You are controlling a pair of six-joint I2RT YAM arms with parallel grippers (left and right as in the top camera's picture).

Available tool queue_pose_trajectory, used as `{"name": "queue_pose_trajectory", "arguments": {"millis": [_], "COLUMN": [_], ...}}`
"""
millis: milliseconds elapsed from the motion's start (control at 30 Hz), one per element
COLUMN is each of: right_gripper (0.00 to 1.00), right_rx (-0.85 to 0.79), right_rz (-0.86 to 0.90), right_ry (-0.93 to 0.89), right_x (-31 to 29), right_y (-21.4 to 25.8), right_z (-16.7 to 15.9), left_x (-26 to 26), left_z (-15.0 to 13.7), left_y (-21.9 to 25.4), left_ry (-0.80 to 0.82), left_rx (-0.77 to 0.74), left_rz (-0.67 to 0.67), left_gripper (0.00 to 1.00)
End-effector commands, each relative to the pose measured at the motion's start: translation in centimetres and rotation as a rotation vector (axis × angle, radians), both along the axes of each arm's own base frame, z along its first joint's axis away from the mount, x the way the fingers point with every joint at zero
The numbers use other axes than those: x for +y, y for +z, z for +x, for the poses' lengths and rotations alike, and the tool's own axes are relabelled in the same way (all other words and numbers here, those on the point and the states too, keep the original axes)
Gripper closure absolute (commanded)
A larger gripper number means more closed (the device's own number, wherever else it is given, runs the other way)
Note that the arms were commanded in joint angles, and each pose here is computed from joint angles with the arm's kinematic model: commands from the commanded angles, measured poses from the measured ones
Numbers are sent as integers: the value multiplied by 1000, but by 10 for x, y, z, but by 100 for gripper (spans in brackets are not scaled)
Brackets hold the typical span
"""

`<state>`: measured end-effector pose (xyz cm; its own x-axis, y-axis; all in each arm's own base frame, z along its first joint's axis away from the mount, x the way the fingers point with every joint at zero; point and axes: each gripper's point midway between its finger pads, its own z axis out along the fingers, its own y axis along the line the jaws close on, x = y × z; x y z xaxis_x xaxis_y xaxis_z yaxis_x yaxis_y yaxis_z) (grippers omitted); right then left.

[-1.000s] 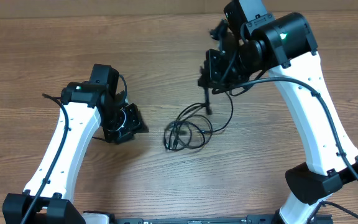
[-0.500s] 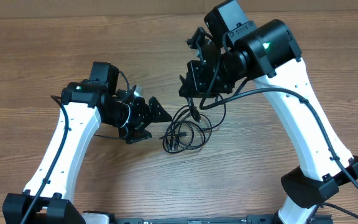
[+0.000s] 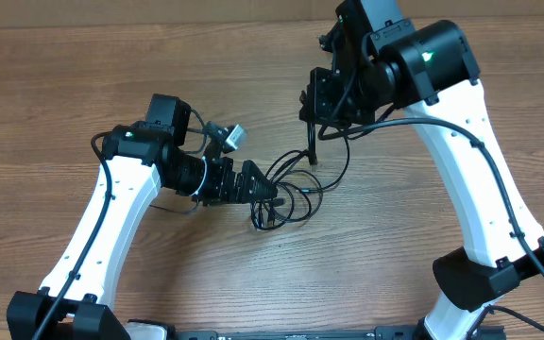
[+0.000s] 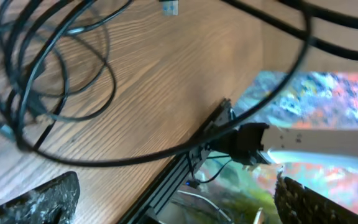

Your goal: Untangle cables

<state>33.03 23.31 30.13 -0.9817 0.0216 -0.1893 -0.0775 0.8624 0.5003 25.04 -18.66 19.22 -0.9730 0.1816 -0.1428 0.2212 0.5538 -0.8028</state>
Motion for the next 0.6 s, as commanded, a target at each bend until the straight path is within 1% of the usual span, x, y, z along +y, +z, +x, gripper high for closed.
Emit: {"name": "queue_pose_trajectory", "arguments": {"millis": [0, 133, 200, 233, 267, 367, 433, 467, 533, 567], "right_gripper": [96, 96, 96, 96, 96, 96, 96, 96, 96, 96], "right_rx": [-3, 2, 1, 2, 3, 2, 3, 1, -3, -7], "right_rz": [101, 106, 107, 107, 107, 107, 107, 108, 110, 111], "right_ry": [60, 97, 111, 119, 119, 119, 121, 121, 121, 121], "right_x": [17, 28, 32, 34, 35, 35, 35, 36, 36, 36], "right_y": [23, 23, 23, 23, 23, 23, 23, 23, 24, 24], "right_z": [-18, -27, -31, -33, -33, -33, -33, -33, -32, -31], "left_x": [-9, -8, -4, 2, 4, 4, -7, -12, -21, -25], "left_z": [0, 9, 15, 19, 21, 20, 14, 11, 7, 5], "left_y": [7, 4, -2, -9, -13, -15, -14, -14, -14, -13], "left_ry": [-75, -73, -67, -57, -54, -61, -99, -116, -149, -161], "left_rx": [-88, -144, -170, -188, -192, -195, -202, -208, -224, -231], "left_rz": [-77, -55, -11, 48, 75, 91, 77, 77, 74, 71], "left_gripper": [0, 0, 0, 0, 0, 0, 8, 14, 42, 54]}}
